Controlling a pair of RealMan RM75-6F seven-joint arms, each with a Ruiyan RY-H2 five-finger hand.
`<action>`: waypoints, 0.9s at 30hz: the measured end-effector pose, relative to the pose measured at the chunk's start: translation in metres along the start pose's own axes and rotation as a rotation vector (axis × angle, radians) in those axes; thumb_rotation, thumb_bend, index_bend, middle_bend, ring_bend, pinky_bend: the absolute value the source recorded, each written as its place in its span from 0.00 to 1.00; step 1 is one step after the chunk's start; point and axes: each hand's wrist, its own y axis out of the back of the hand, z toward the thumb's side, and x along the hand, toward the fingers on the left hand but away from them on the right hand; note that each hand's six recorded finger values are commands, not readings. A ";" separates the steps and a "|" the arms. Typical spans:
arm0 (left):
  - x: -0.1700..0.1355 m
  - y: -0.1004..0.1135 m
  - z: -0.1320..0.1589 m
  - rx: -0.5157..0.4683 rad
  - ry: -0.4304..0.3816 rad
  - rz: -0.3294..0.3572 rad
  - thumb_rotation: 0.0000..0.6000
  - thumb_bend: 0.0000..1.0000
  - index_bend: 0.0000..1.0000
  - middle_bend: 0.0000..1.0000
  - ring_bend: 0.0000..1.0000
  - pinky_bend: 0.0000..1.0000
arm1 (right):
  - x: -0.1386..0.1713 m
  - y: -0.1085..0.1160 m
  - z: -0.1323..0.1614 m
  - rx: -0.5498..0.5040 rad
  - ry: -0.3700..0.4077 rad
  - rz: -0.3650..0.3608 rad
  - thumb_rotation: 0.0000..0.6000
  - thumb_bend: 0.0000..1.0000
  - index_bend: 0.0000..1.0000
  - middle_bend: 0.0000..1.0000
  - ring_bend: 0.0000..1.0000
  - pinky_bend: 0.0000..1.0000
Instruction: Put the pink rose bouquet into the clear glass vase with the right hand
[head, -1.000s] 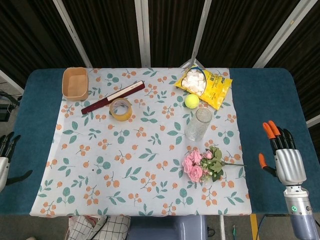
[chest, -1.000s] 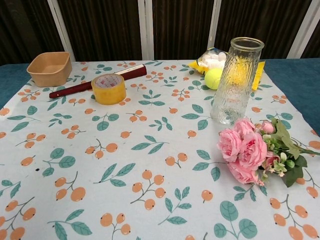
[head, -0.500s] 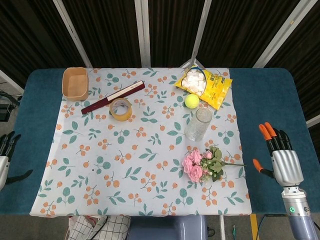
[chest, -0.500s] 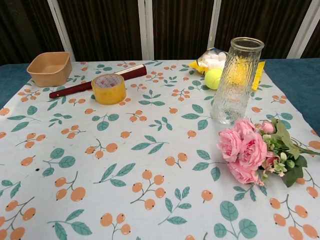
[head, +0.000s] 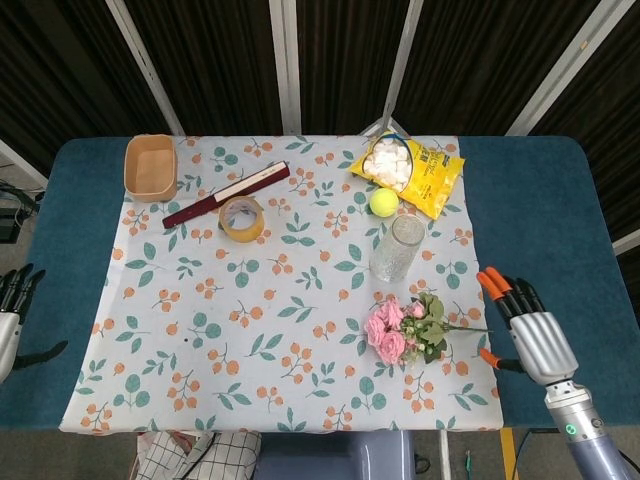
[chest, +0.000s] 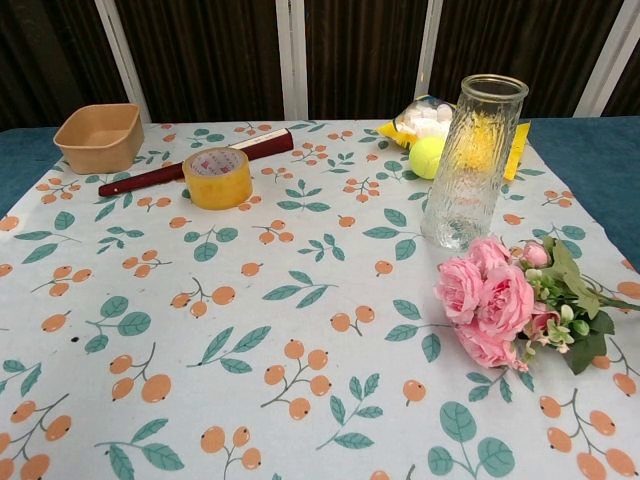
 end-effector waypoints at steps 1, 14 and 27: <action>0.000 0.000 0.000 0.000 0.000 -0.001 1.00 0.00 0.00 0.00 0.00 0.00 | -0.001 -0.003 0.002 0.005 0.007 0.018 1.00 0.20 0.00 0.00 0.00 0.00; -0.002 0.000 0.000 -0.005 -0.003 -0.005 1.00 0.00 0.00 0.00 0.00 0.00 | -0.048 -0.059 0.053 -0.016 0.100 0.208 1.00 0.20 0.00 0.00 0.00 0.00; -0.001 0.000 -0.003 -0.026 -0.005 -0.021 1.00 0.00 0.00 0.00 0.00 0.00 | -0.085 -0.097 0.069 0.038 0.112 0.251 1.00 0.20 0.04 0.13 0.13 0.07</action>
